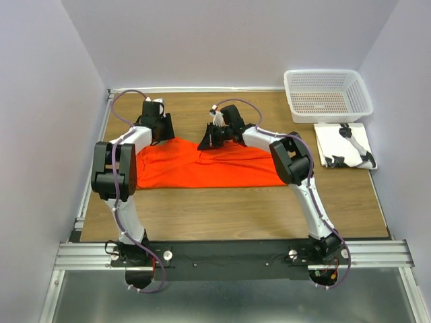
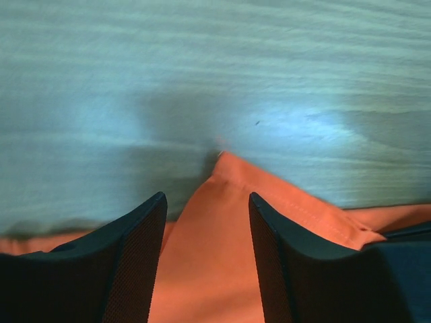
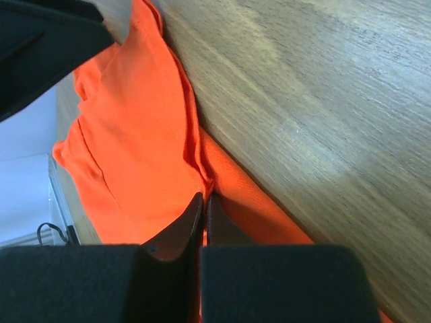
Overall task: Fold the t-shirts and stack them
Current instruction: Fold the tshirt
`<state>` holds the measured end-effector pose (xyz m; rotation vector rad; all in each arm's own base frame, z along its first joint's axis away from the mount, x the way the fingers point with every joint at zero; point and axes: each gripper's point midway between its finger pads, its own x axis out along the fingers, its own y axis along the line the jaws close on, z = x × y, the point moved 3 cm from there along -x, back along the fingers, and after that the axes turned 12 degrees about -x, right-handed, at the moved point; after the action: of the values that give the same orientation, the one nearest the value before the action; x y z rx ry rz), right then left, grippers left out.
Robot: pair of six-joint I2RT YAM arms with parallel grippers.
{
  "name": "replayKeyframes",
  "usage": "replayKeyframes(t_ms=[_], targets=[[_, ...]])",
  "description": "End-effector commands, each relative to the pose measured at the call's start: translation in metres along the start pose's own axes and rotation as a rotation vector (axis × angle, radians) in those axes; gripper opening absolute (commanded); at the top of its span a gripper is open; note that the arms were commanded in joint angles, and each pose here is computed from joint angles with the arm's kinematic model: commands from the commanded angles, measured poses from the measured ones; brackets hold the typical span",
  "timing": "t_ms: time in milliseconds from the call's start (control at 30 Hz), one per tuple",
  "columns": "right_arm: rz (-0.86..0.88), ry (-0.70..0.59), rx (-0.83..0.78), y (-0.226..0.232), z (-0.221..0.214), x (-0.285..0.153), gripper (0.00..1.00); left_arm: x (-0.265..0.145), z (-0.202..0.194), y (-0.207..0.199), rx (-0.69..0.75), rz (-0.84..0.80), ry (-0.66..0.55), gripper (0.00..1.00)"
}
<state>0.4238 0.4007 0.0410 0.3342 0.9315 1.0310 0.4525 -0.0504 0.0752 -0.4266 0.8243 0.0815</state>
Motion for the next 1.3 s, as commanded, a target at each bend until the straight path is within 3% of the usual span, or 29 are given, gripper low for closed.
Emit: replayKeyframes(t_ms=[0,233,400,633,767,967,1267], targets=[[-0.008,0.024,0.003,-0.018,-0.012,0.010,0.07,0.007,0.018,-0.017,0.079,-0.096,-0.029,0.58],[-0.004,0.023,0.006,-0.018,-0.012,0.012,0.07,0.030,0.007,-0.012,0.085,-0.085,0.020,0.54],[-0.003,0.022,0.005,-0.017,-0.011,0.012,0.07,0.037,0.004,-0.011,0.092,-0.085,0.039,0.45],[-0.003,0.029,0.010,-0.019,-0.014,0.013,0.07,0.045,-0.001,-0.010,0.098,-0.090,0.057,0.39],[-0.007,0.026,0.009,-0.018,-0.013,0.012,0.07,0.043,-0.004,-0.011,0.097,-0.101,0.072,0.30],[-0.008,0.009,-0.009,-0.015,-0.005,0.010,0.07,0.034,0.006,-0.014,0.109,-0.107,0.047,0.00],[-0.015,-0.026,-0.057,-0.005,0.011,0.001,0.07,0.002,0.045,-0.029,0.127,-0.123,-0.068,0.00]])
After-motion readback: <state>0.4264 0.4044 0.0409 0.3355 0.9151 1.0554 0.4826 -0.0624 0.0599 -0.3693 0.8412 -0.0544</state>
